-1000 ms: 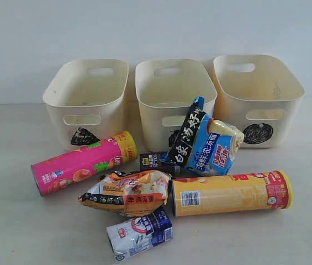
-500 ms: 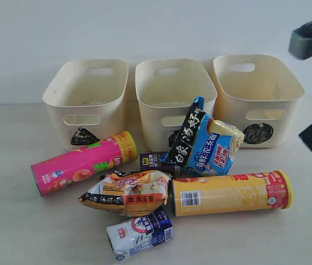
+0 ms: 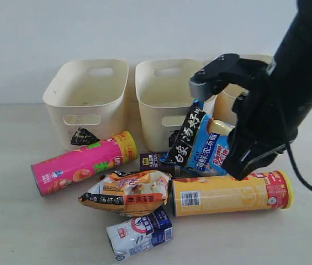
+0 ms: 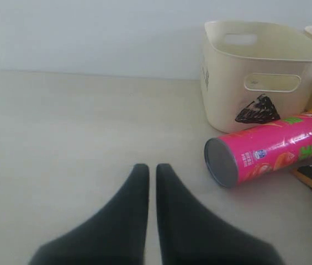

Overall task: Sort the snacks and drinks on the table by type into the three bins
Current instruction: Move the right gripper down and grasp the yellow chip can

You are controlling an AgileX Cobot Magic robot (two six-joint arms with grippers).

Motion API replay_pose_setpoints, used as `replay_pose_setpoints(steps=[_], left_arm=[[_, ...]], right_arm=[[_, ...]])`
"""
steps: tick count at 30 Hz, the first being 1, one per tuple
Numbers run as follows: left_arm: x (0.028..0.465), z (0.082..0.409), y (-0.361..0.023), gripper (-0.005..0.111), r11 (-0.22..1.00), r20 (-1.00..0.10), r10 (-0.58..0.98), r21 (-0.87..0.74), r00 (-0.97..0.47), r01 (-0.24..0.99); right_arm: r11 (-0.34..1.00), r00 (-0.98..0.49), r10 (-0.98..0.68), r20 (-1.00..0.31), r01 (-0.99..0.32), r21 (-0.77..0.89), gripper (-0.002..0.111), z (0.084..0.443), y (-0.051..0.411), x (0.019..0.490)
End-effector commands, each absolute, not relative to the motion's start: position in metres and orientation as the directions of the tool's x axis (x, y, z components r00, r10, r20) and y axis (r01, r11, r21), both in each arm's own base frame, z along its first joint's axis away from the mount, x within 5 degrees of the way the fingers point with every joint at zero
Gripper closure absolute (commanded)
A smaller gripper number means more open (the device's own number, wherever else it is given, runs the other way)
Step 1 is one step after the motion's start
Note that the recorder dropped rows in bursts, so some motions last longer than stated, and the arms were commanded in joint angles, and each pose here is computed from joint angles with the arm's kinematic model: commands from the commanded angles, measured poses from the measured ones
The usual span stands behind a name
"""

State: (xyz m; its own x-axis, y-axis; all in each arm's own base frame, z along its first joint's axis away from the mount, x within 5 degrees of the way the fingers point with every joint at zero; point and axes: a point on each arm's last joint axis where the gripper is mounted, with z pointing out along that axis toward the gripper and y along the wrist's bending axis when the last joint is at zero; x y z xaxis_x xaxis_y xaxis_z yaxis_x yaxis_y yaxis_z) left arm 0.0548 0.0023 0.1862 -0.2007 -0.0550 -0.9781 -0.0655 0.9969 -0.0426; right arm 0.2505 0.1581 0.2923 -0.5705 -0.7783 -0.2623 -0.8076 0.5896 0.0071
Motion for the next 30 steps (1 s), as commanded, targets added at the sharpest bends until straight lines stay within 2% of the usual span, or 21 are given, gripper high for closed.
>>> replay_pose_setpoints(steps=[1,4,6,15,21,30], left_arm=[[0.055,0.188,0.002,0.102,0.997,-0.98,-0.052,-0.04,-0.192,-0.068],[0.055,0.188,0.002,0.102,0.997,-0.98,-0.052,-0.04,-0.192,-0.068],[0.055,0.188,0.002,0.102,0.997,-0.98,-0.052,-0.04,-0.192,-0.068],[0.055,0.188,0.002,0.102,0.997,-0.98,-0.052,-0.04,-0.192,-0.068],[0.055,0.188,0.002,0.102,0.997,-0.98,-0.052,-0.04,-0.192,-0.068],[0.055,0.188,0.002,0.102,0.997,-0.98,-0.052,-0.04,-0.192,-0.068]], right_arm=[[0.561,-0.551,-0.805,-0.218,-0.827,0.018,0.048,0.281,0.172,0.264],[0.52,-0.513,-0.835,-0.198,-0.854,0.014,0.033,0.272,0.177,0.274],[0.474,-0.468,-0.864,-0.186,-0.88,0.01,0.03,0.264,0.18,0.279],[0.268,-0.241,-0.943,-0.231,-0.959,-0.095,0.03,0.228,0.196,0.306],[0.131,-0.11,-0.982,-0.156,-0.982,-0.136,0.03,0.202,0.197,0.317],[0.102,-0.084,-0.99,-0.116,-0.982,-0.156,0.03,0.171,0.2,0.33]])
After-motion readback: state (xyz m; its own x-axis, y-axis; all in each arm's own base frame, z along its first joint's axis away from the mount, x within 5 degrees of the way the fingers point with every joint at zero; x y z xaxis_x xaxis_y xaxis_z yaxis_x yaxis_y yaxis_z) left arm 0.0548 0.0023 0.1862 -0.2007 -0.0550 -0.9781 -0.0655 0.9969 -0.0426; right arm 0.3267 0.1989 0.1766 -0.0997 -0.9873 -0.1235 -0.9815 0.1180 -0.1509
